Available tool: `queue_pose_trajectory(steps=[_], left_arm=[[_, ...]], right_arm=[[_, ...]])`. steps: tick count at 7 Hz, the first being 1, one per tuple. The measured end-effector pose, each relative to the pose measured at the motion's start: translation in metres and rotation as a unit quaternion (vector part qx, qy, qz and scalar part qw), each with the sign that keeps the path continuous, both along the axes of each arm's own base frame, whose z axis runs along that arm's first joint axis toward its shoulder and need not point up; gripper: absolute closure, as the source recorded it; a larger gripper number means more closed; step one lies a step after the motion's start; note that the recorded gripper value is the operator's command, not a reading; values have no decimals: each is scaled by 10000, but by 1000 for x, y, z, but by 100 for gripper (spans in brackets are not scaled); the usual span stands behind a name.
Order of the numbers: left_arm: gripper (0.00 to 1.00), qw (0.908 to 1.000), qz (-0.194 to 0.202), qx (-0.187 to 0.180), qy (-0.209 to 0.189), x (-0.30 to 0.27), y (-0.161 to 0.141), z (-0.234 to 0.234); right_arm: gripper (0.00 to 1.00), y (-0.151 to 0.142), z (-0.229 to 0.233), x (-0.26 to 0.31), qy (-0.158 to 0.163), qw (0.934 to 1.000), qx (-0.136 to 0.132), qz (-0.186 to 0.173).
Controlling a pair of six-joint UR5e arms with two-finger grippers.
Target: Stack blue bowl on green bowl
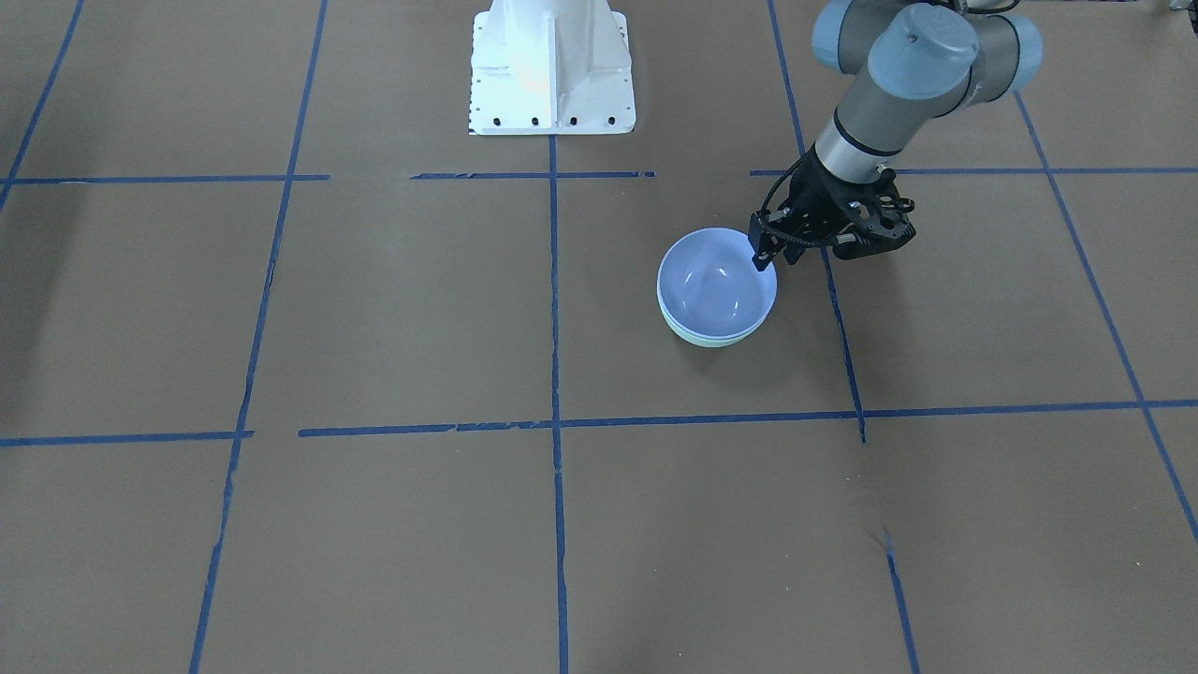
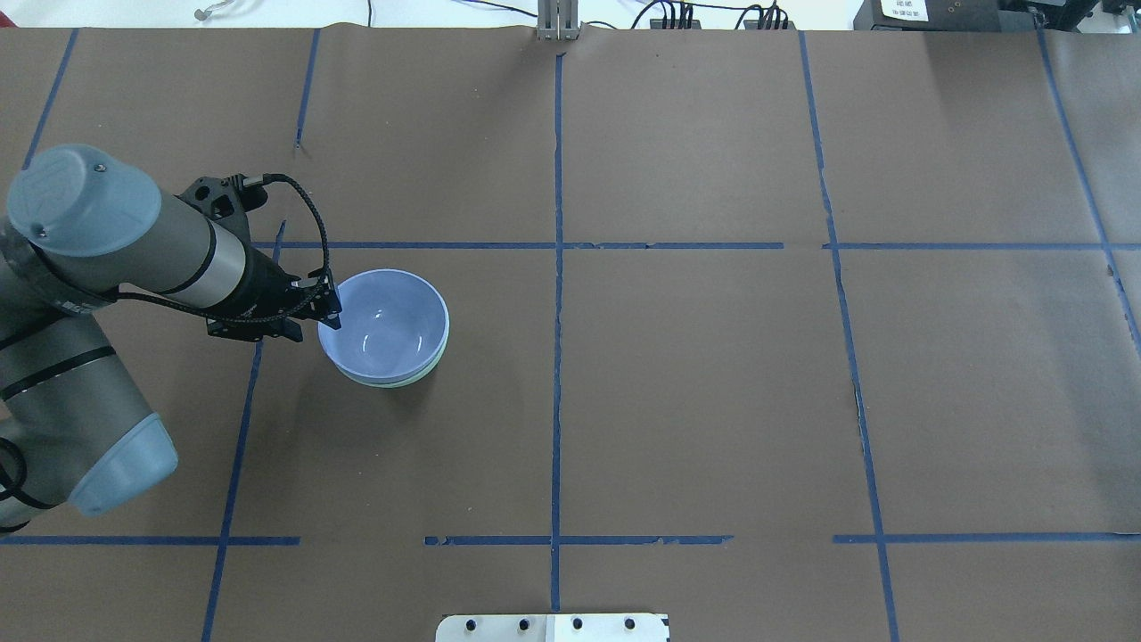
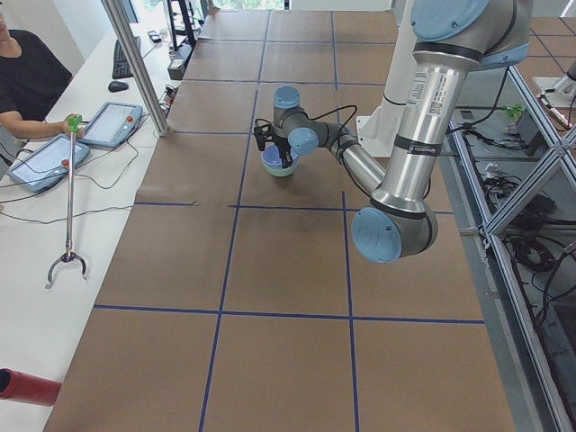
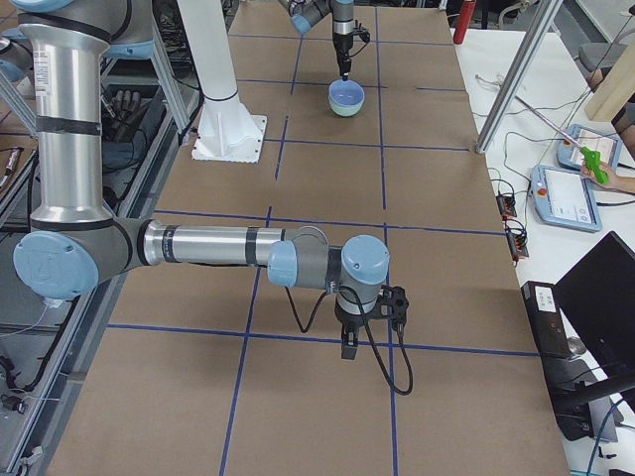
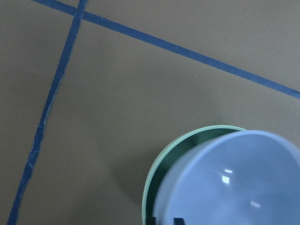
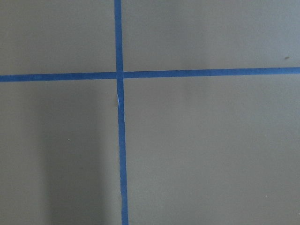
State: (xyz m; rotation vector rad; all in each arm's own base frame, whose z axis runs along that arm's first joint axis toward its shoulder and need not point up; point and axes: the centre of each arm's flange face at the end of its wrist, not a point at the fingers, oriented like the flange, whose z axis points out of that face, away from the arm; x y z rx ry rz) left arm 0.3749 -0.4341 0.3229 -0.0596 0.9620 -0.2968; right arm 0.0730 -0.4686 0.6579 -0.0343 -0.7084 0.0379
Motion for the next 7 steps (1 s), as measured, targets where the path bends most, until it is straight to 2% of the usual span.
queue_pose_trajectory(steps=[3, 4, 6, 7], left_arm=[[0, 9999, 17, 110, 29, -4, -2, -6], [0, 9991, 92, 422, -10, -19, -12, -7], [0, 9895, 318, 1367, -338, -90, -55, 2], [0, 9843, 459, 1609, -565, -136, -73, 16]], right_arm=[[0, 0, 0, 0, 0, 10000, 0, 3], [0, 0, 0, 0, 0, 10000, 0, 4], [0, 0, 0, 0, 0, 10000, -1, 4], [0, 0, 0, 0, 0, 10000, 0, 2]])
